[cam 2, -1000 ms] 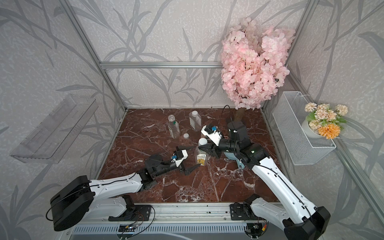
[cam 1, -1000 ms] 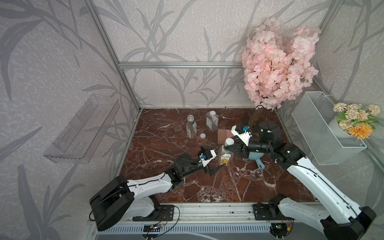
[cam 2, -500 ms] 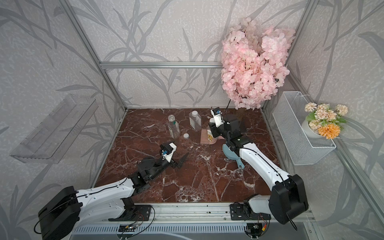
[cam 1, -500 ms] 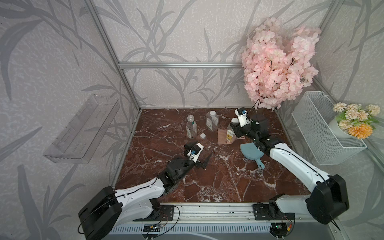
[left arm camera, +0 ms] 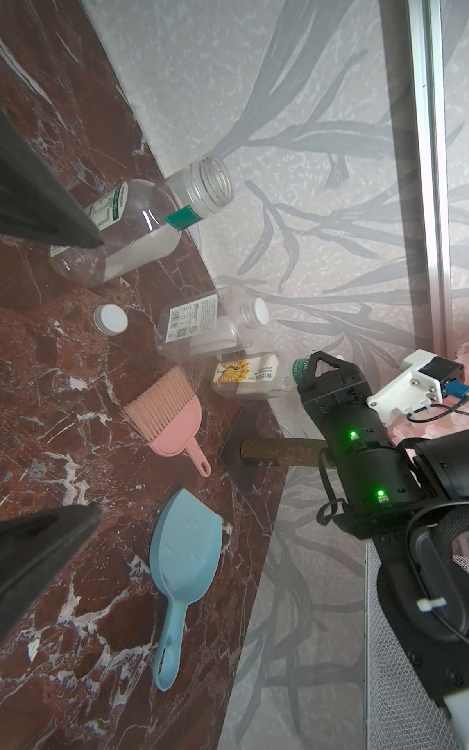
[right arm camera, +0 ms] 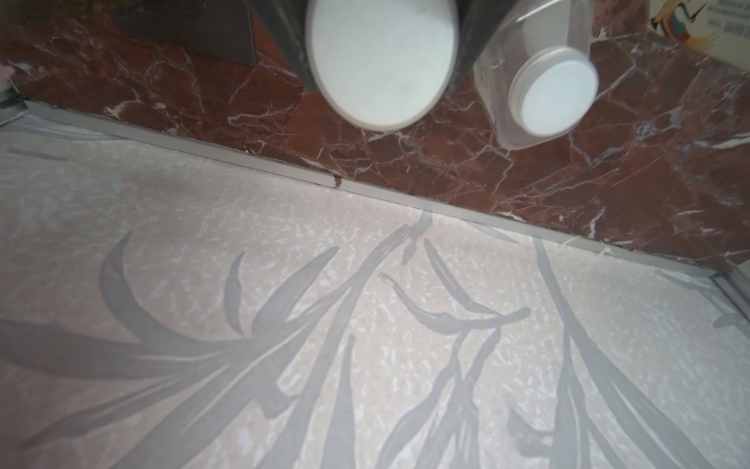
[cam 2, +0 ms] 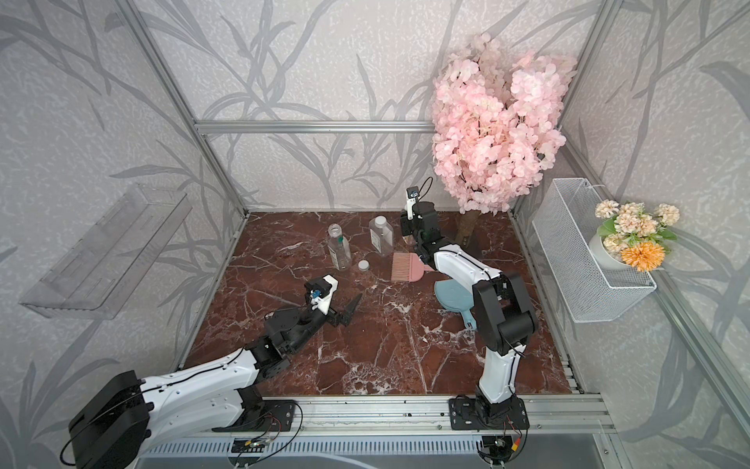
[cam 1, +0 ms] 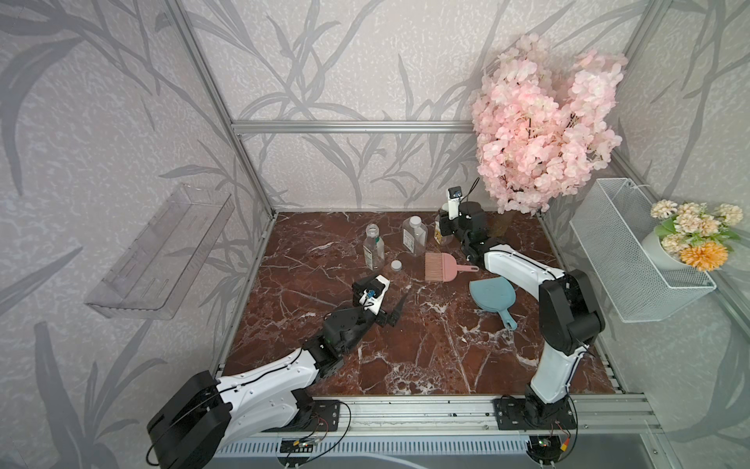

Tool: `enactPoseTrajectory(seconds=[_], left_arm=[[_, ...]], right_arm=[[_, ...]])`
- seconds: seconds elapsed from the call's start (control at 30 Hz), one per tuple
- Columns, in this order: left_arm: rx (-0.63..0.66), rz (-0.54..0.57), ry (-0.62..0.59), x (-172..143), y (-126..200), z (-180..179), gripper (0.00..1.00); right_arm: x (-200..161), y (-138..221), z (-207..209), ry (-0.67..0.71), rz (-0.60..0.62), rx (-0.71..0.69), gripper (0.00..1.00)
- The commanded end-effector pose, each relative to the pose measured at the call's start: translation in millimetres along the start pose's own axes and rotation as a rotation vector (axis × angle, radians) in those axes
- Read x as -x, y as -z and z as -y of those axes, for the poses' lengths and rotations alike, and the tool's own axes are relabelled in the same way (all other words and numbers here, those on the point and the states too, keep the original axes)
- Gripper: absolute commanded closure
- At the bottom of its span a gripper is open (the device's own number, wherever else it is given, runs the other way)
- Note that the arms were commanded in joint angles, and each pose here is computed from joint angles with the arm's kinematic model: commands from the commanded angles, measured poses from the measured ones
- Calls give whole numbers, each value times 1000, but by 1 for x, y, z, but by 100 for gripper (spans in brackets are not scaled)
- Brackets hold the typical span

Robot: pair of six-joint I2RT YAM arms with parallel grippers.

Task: Screw on the bottle caps
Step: Place the plastic bottle at the center of the board.

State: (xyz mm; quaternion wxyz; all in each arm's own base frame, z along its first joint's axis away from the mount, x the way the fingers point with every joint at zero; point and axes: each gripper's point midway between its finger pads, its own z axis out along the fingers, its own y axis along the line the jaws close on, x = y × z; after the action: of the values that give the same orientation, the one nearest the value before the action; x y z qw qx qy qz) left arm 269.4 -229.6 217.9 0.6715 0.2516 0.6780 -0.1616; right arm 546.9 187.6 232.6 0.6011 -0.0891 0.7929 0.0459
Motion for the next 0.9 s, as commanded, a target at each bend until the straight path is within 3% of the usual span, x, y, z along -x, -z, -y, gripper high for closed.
enactPoseTrajectory(seconds=[0.0,0.5,0.67,0.87], left_arm=[[16,-11,10,-5,3,-4,0],[16,-18,8,-8,1,-4,0],[17,-16,8,-7,0,-4,0],[74,-24,54,-11,0,-16,0]], right_arm=[[14,-13,8,-46,26,-43,89],[-34,-27,8,-73,-125,-61,83],[-49,-30,8,-78,-158,-60,76],[-45,-27,10,-84,-148,-65,52]])
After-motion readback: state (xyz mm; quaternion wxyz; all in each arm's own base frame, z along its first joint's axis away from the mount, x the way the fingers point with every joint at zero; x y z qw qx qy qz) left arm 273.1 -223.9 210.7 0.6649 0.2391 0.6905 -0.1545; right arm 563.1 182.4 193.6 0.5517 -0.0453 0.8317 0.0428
